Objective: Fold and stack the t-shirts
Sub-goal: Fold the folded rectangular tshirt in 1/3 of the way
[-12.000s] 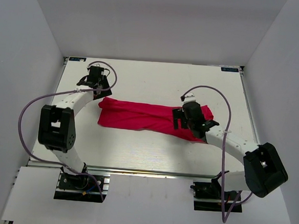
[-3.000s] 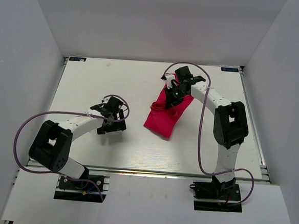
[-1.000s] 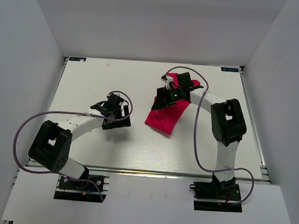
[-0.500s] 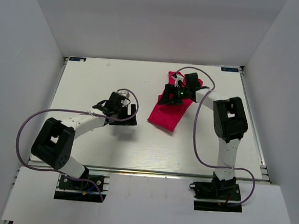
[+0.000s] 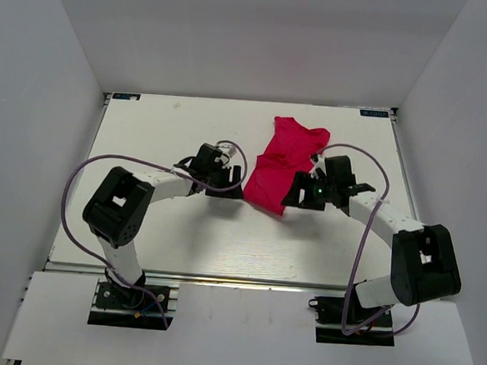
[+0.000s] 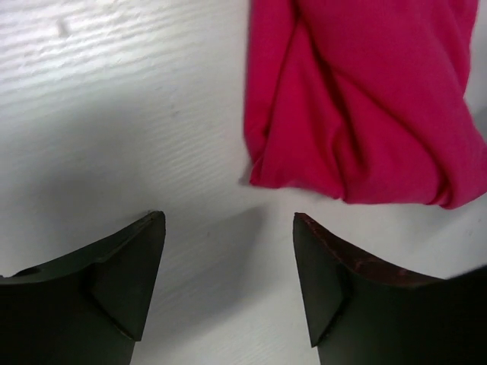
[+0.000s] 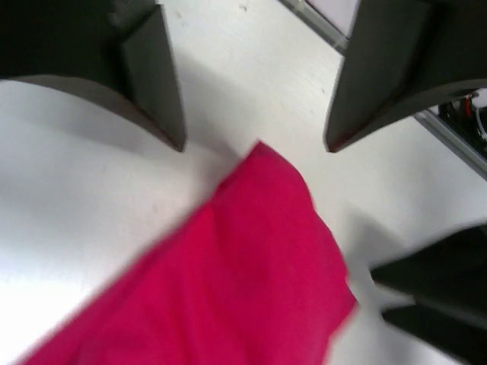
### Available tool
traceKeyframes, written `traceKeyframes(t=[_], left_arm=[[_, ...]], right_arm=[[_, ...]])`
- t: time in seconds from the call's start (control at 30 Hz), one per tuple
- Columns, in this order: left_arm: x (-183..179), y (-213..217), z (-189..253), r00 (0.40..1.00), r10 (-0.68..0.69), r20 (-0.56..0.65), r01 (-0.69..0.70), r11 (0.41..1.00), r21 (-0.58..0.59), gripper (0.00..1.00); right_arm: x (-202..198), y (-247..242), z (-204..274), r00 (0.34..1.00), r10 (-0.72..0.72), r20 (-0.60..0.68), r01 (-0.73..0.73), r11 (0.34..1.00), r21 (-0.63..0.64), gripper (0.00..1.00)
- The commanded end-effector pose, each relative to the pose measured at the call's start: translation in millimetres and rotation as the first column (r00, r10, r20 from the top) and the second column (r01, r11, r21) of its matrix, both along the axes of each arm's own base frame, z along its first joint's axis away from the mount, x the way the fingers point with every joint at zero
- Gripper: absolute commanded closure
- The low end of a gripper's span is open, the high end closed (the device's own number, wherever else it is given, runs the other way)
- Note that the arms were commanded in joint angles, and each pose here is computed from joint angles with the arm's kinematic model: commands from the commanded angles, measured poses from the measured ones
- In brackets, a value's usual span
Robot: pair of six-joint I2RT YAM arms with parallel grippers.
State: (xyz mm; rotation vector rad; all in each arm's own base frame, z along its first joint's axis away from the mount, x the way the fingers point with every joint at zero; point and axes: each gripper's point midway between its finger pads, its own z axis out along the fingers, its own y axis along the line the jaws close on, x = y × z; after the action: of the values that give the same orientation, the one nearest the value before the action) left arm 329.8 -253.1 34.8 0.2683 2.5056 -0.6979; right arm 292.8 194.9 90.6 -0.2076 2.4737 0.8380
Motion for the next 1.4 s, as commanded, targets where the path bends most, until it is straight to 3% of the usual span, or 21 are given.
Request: traceKeyframes(t=[0.0,0.03,0.07,0.3,0.33,0.5,0.6,0.63,0.67,0.73,0.93,1.03,1.17,1.37], left_arm=[[11,-23,13,0.997,-0.058,0.051,0.060,0.997,-0.045,0.23],[15,-23,12,0.997,-0.057,0.059,0.059,0.998,-0.034,0.32],[15,-23,12,0.997,-0.057,0.059,0.059,0.998,-0.033,0.35],[7,-39,9,0.992,-0.106,0.069,0.111,0.992,-0.065,0.38],[5,-42,9,0.991,-0.116,0.069,0.120,0.991,-0.065,0.43],[6,-49,2,0.989,-0.132,0.059,0.136,0.988,-0.068,0.49],[1,-53,-1,0.988,-0.150,0.047,0.153,0.986,-0.072,0.68],[-1,-54,0,0.987,-0.157,0.044,0.160,0.984,-0.079,0.77],[-2,-58,1,0.985,-0.166,0.052,0.170,0.982,-0.083,1.00],[-5,-57,-3,0.985,-0.166,0.048,0.169,0.982,-0.081,1.00],[-10,-35,5,0.992,-0.080,0.099,0.088,0.993,-0.076,1.00],[-8,-18,14,0.991,0.004,0.132,0.004,0.998,-0.063,1.00],[-10,7,17,0.983,0.078,0.164,-0.077,0.997,-0.012,1.00],[-24,21,6,0.986,0.097,0.133,-0.101,0.995,0.024,1.00]], right_arm=[[-22,-6,-17,0.996,-0.040,-0.082,0.040,0.999,-0.003,0.25],[-26,-6,-21,0.995,-0.038,-0.097,0.038,0.999,0.000,0.30],[-29,-5,-24,0.994,-0.033,-0.108,0.034,0.999,0.011,0.34],[-20,13,-19,0.997,0.028,-0.073,-0.021,0.996,0.088,0.38],[-21,13,-22,0.996,0.031,-0.079,-0.024,0.996,0.088,0.38],[-15,23,-28,0.994,0.060,-0.092,-0.048,0.991,0.127,0.42],[-7,28,-31,0.995,0.069,-0.078,-0.057,0.988,0.141,0.54],[-4,29,-30,0.995,0.071,-0.075,-0.060,0.988,0.144,0.75],[-4,29,-34,0.994,0.072,-0.085,-0.059,0.988,0.140,0.87],[-9,28,-36,0.993,0.082,-0.085,-0.068,0.986,0.150,1.00],[-22,18,-35,0.997,0.058,-0.050,-0.052,0.990,0.128,1.00],[-22,2,-40,0.999,0.023,-0.030,-0.021,0.999,0.044,1.00],[-44,-23,-57,0.994,-0.023,-0.106,0.014,0.997,-0.082,1.00],[-64,-34,-69,0.990,-0.020,-0.138,0.004,0.994,-0.113,1.00]])
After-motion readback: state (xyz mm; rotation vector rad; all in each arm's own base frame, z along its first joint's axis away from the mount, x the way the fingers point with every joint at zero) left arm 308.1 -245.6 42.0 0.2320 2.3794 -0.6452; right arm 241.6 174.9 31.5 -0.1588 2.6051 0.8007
